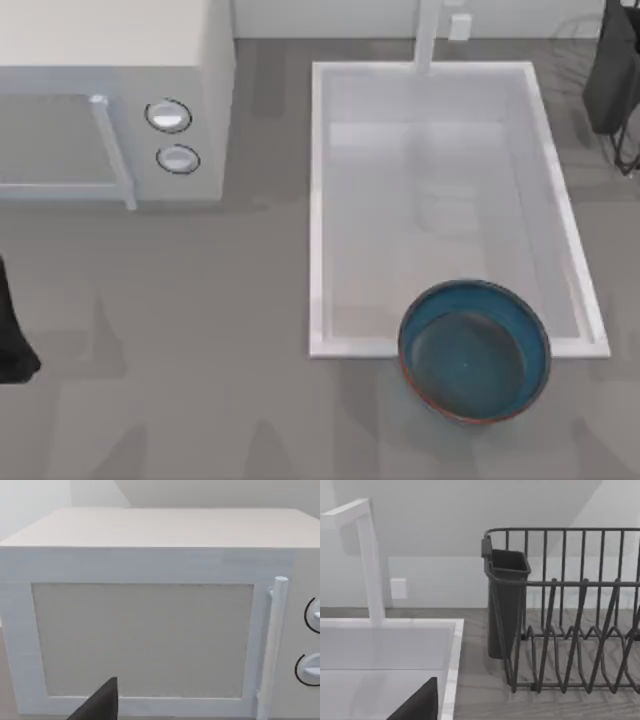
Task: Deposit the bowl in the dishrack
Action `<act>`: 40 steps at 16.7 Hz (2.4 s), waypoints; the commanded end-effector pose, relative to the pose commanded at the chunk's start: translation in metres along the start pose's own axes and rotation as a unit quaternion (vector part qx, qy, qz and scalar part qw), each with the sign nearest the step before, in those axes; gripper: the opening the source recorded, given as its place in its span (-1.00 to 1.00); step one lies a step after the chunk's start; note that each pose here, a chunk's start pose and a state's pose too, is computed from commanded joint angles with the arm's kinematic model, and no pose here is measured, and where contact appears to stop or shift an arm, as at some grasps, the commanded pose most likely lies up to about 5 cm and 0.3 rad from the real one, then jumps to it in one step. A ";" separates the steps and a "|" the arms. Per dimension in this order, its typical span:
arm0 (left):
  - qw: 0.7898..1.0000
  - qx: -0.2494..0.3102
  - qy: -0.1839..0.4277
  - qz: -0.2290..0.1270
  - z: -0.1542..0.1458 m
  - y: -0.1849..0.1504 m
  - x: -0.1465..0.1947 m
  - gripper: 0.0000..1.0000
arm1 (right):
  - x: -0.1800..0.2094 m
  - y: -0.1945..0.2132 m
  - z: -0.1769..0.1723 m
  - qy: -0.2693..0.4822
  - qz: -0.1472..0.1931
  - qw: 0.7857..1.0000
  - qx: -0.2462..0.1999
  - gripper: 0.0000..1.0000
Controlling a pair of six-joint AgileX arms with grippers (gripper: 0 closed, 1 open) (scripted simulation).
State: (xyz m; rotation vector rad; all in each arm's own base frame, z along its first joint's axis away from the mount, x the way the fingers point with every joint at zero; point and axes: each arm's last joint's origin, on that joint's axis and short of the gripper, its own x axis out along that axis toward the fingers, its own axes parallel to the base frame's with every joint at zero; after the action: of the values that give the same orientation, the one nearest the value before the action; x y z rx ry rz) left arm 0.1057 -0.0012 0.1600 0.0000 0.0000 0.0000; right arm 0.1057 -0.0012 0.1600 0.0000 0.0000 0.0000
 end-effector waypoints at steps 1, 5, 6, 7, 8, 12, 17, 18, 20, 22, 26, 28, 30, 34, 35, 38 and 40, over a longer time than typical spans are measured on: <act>1.000 0.000 0.000 0.000 0.000 0.000 0.000 1.00 | 0.000 0.000 0.000 0.000 0.000 1.000 0.000 1.00; 1.000 0.000 0.000 0.000 0.000 0.000 0.000 1.00 | 0.000 0.003 0.011 0.031 0.012 0.999 0.014 1.00; 1.000 0.000 0.000 0.000 0.000 0.000 0.000 1.00 | 0.001 0.005 0.018 0.050 0.019 0.998 0.022 1.00; 1.000 0.000 0.000 0.000 0.000 0.000 0.000 1.00 | 0.003 0.007 0.026 0.075 0.026 0.996 0.031 1.00; 1.000 0.000 0.000 0.000 0.000 0.000 0.000 1.00 | 0.005 0.010 0.034 0.105 0.033 0.993 0.040 1.00; 1.000 0.000 0.000 0.000 0.000 0.000 0.000 1.00 | 0.032 0.027 0.062 0.277 0.053 0.957 0.067 1.00; 1.000 0.000 0.000 0.000 0.000 0.000 0.000 1.00 | 0.083 0.067 0.075 0.499 0.044 0.864 0.058 1.00; 1.000 0.000 0.000 0.000 0.000 0.000 0.000 1.00 | 0.092 0.076 0.076 0.531 0.039 0.845 0.052 1.00; 1.000 0.000 0.000 0.000 0.000 0.000 0.000 1.00 | 0.108 0.095 0.077 0.583 0.028 0.811 0.039 1.00; 1.000 0.000 0.000 0.000 0.000 0.000 0.000 1.00 | 0.122 0.112 0.075 0.622 0.015 0.782 0.025 1.00; 1.000 0.000 0.000 0.000 0.000 0.000 0.000 1.00 | 0.137 0.135 0.072 0.661 -0.003 0.750 0.005 1.00; 1.000 0.000 0.000 0.000 0.000 0.000 0.000 1.00 | 0.138 0.136 0.072 0.663 -0.004 0.748 0.003 1.00; 1.000 0.000 0.000 0.000 0.000 0.000 0.000 1.00 | 0.138 0.136 0.072 0.663 -0.004 0.748 0.003 1.00; 1.000 0.000 0.000 0.000 0.000 0.000 0.000 1.00 | 0.141 0.136 0.061 0.664 -0.004 0.748 0.003 1.00; 1.000 0.000 0.000 0.000 0.000 0.000 0.000 1.00 | 0.143 0.136 0.053 0.664 -0.004 0.748 0.003 1.00; 1.000 0.000 0.000 0.000 0.000 0.000 0.000 1.00 | 0.149 0.138 0.018 0.662 -0.003 0.750 0.004 1.00; 1.000 0.000 0.000 0.000 0.000 0.000 0.000 1.00 | 0.151 0.138 -0.005 0.660 -0.002 0.751 0.005 1.00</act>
State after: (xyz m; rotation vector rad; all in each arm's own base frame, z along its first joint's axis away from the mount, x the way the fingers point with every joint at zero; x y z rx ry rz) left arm 0.1057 -0.0012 0.1600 0.0000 0.0000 0.0000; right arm 0.2570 0.1368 0.1546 0.0105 1.4426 -0.0049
